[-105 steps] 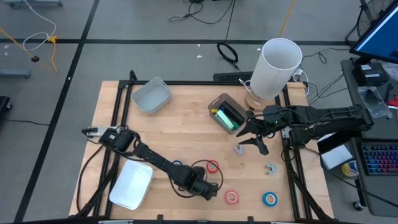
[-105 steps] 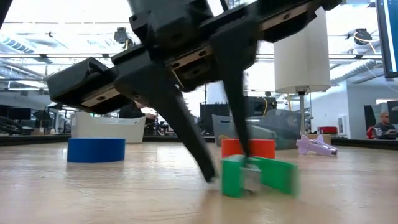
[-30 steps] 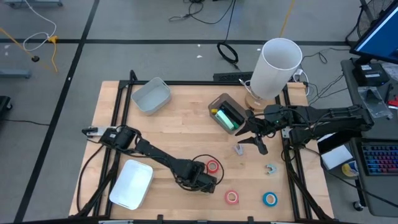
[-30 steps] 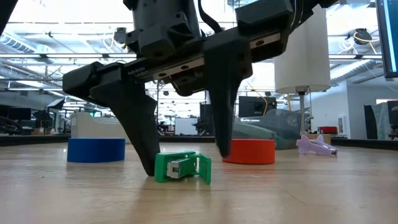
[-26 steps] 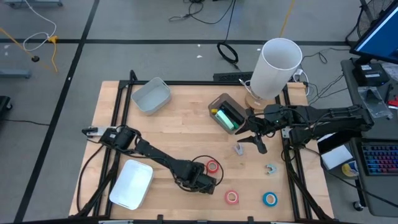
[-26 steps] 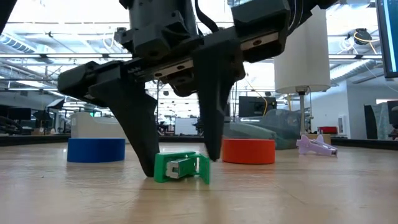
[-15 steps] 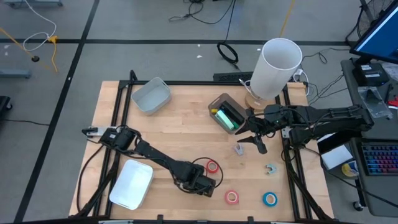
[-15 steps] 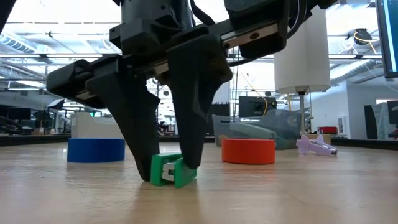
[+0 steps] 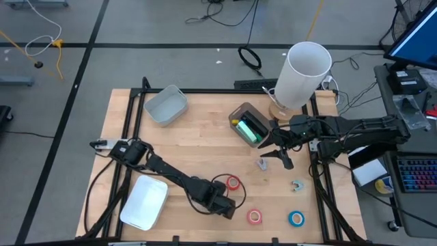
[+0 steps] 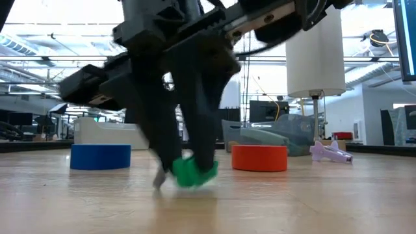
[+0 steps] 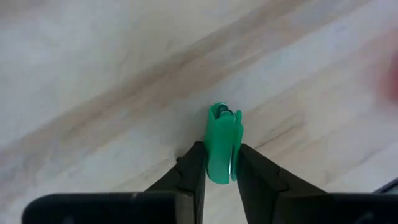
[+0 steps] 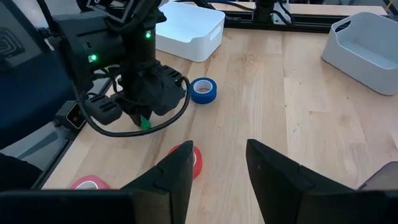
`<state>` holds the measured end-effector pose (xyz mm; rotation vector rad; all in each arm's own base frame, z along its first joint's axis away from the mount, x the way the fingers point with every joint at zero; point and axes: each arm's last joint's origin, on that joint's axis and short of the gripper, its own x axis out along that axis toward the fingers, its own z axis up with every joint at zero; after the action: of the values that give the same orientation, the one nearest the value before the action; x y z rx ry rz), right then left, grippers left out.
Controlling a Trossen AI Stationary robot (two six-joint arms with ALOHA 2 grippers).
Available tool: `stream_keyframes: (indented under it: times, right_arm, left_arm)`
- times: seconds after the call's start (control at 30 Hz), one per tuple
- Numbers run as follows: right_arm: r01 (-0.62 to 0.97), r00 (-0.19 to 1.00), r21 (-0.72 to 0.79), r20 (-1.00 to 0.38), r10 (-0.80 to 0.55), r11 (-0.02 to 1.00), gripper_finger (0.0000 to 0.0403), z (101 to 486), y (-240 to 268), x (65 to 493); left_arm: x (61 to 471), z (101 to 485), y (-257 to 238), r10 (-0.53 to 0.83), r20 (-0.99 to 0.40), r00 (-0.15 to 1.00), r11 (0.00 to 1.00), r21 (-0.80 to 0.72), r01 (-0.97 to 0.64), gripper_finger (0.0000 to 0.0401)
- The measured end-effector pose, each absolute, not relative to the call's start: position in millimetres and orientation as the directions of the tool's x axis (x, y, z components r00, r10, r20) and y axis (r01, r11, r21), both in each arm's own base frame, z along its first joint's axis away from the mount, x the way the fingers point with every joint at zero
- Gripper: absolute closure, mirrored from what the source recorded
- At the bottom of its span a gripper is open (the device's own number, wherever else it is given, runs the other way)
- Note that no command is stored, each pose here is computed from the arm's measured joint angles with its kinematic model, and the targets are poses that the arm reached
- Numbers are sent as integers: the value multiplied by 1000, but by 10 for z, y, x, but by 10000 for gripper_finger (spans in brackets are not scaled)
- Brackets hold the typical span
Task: Pick and place Stapler, Stapler remover, tape
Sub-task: Put the small green stapler into the black bin
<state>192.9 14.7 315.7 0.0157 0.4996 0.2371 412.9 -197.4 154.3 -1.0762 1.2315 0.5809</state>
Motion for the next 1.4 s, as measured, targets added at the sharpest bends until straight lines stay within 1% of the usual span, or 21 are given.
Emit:
stream_keyframes:
  times: [0.07,0.13,0.2,0.33,0.47,0.57,0.67,0.83,0.97,1.13,1.4]
  right_arm:
    - [-252,843,91,-469,264,964,260,3157,157,1929]
    - [-292,831,113,-462,311,950,261,3153,172,1948]
    - [-333,813,138,-459,358,933,261,3138,188,1974]
    - [-391,783,173,-454,426,904,255,3089,214,2077]
    - [-463,752,193,-431,499,865,240,3038,291,2214]
    - [-504,735,193,-416,535,842,223,3001,370,2304]
    - [-524,719,181,-430,546,832,205,2954,417,2345]
    - [-496,730,175,-446,517,851,178,2914,417,2392]
    - [-464,760,144,-443,476,874,165,2914,408,2424]
    - [-464,766,150,-427,480,873,166,2877,420,2515]
    - [-456,745,171,-464,479,874,190,2746,434,2624]
  left_arm:
    - [4138,1666,-1949,-151,-927,342,459,-372,-807,326]
    - [4159,1842,-1928,-122,-894,431,496,-431,-754,326]
    - [4179,2019,-1900,-83,-850,521,543,-477,-691,326]
    - [4210,2376,-1797,15,-733,680,638,-516,-571,325]
    - [4219,2684,-1620,91,-638,764,697,-508,-507,325]
    - [4220,2796,-1490,113,-617,779,719,-490,-493,325]
    - [4229,2871,-1401,117,-600,791,732,-486,-477,325]
    - [4250,2873,-1363,84,-605,792,754,-481,-447,325]
    - [4250,2875,-1365,73,-606,792,761,-479,-437,325]
    - [4270,2886,-1332,74,-595,800,765,-481,-429,325]
    - [4294,2891,-1273,68,-593,802,768,-483,-421,325]
